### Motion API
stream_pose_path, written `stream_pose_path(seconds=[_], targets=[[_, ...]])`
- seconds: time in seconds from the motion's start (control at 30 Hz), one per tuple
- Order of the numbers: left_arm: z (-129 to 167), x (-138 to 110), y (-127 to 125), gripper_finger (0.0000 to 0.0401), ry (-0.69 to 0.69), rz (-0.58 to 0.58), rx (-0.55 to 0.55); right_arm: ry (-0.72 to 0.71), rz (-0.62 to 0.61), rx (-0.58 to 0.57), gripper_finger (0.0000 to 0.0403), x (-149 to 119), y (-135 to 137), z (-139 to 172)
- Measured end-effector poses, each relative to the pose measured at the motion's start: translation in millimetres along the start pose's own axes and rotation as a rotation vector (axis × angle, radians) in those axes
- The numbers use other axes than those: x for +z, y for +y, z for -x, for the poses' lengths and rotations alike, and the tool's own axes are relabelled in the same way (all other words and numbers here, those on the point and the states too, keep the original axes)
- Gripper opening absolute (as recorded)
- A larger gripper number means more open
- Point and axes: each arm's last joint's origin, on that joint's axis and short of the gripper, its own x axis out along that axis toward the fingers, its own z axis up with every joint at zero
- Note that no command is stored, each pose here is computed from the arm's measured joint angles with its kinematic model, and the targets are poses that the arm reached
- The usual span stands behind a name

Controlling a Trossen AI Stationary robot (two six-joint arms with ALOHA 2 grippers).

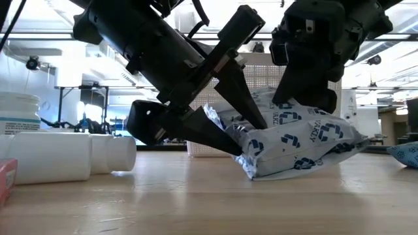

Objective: Pick & place medical supplies in basket/bin
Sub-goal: Put the white mailer bag into the white bin

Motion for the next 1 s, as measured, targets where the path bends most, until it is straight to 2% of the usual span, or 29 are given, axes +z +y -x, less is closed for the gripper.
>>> stream_pose_path(seconds=[0.23,0.4,0.53,0.7,0.83,1.0], targets=[[7,5,-8,0.0166,-0.001,0.022,-0.052,-0.012,0.034,0.013,0.0056,4,4,2],[21,13,-19,0.0166,-0.007,0.027,-0.083,-0.019,0.069,0.05,0.0014,11,13,6],[35,15,-33,0.0166,-0.037,0.036,-0.116,-0.014,0.114,0.081,0.0009,21,27,18],[73,15,-69,0.0166,-0.141,0.076,-0.187,-0.014,0.248,0.126,0.0008,43,57,54],[114,27,-102,0.0166,-0.286,0.064,-0.144,-0.094,0.34,0.149,0.0008,68,81,93],[170,62,-144,0.0166,-0.478,-0.02,-0.061,-0.285,0.428,0.101,0.0008,104,103,145]])
